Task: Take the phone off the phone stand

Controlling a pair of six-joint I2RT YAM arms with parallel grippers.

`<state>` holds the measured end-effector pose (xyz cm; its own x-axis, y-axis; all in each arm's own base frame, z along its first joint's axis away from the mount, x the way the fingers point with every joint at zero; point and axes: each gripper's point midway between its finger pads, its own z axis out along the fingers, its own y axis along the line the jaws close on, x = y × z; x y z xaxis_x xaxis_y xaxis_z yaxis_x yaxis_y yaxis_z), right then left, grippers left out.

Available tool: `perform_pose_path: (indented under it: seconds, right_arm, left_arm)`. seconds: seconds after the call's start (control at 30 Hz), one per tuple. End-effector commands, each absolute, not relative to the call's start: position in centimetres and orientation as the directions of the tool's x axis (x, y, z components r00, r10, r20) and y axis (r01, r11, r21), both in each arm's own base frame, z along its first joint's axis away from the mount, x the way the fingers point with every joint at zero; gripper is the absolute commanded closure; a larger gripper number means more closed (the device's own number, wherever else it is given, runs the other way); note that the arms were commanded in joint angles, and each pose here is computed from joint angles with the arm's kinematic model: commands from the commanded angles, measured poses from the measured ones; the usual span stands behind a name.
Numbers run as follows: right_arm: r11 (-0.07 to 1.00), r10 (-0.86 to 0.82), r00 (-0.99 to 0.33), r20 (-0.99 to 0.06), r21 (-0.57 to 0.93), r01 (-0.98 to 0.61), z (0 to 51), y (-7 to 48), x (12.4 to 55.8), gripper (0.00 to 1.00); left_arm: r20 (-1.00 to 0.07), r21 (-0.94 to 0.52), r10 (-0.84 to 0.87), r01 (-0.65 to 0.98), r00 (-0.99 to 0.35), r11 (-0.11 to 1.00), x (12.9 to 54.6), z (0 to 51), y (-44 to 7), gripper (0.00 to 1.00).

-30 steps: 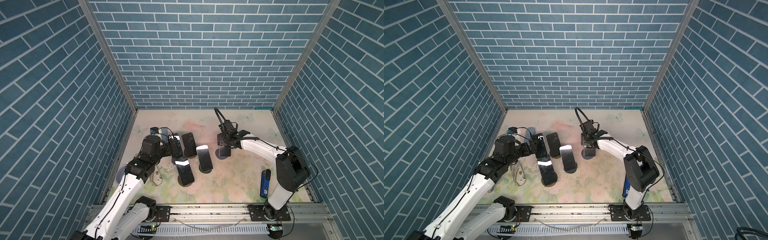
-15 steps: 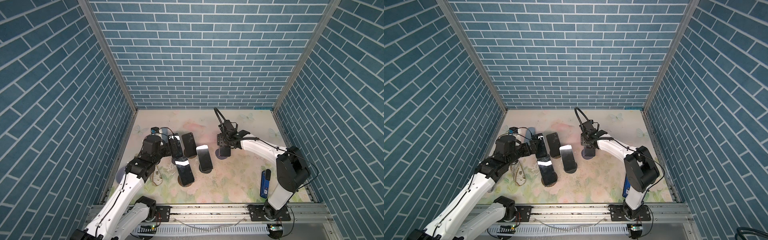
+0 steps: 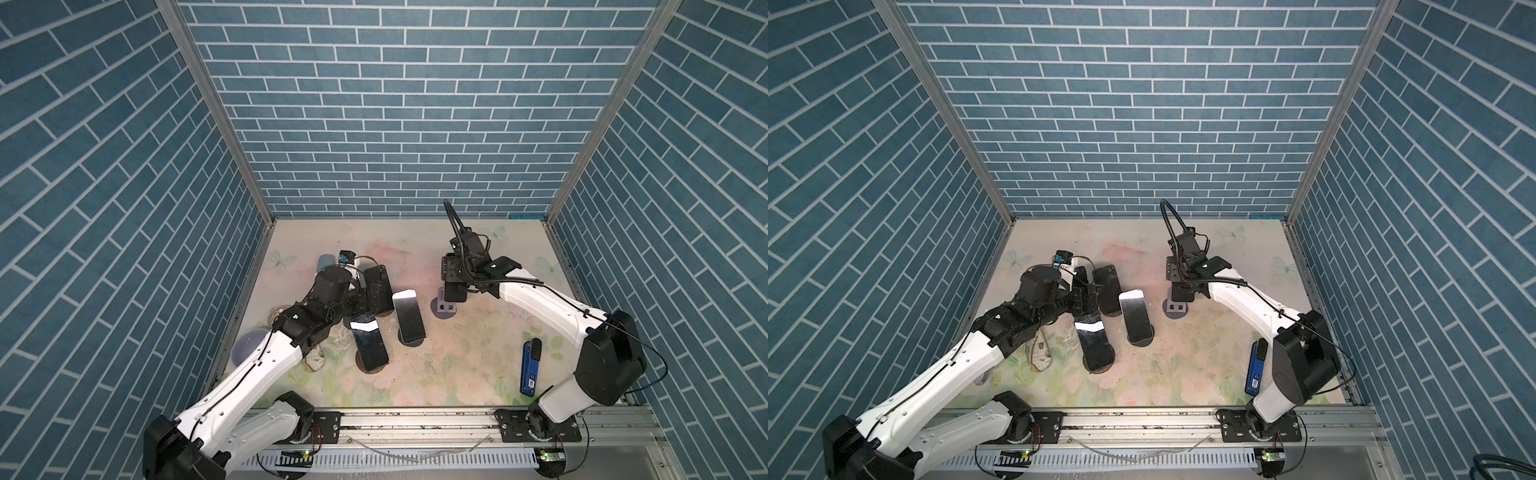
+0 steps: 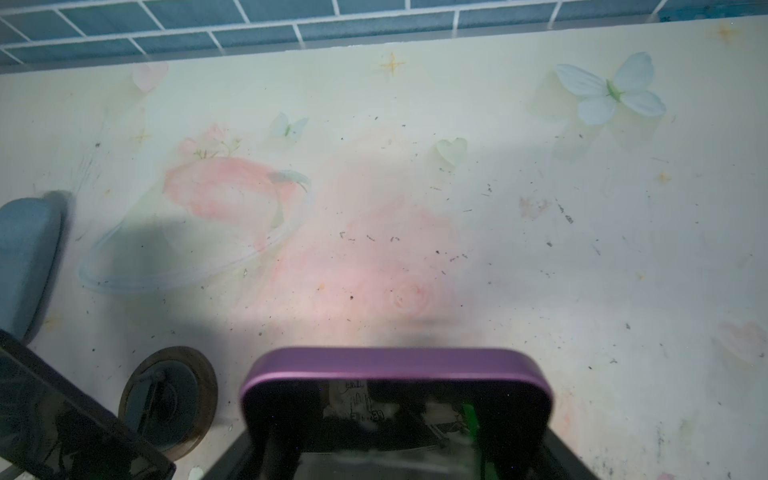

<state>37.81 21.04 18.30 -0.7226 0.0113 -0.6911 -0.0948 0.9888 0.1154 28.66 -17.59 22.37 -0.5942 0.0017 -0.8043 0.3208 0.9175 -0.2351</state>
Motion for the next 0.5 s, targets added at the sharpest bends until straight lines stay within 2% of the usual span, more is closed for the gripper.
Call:
perform_pose_path:
  seconds: [0.0, 0.27, 0.47]
  right_arm:
    - [0.993, 0.059, -0.673, -0.737, 0.109, -0.033, 20.9, 17.8, 38.7, 0.65]
    - [0.994, 0.109, -0.724, -0.681, 0.059, 0.093, 16.7, 11.3, 38.6, 0.65]
    - [0.994, 0.099, -0.772, -0.628, 0.034, 0.099, 12.6, 9.8, 38.4, 0.61]
  left_arm:
    - [-0.861, -0.207, 0.030, 0.404, -0.507, 0.891, 29.2, 24.7, -19.9, 0.00]
    - [-0.857, -0.192, 0.097, 0.488, -0.507, 0.852, 29.7, 24.4, -24.1, 0.00]
    - [-0.855, -0.183, 0.127, 0.523, -0.502, 0.833, 30.1, 24.1, -26.2, 0.00]
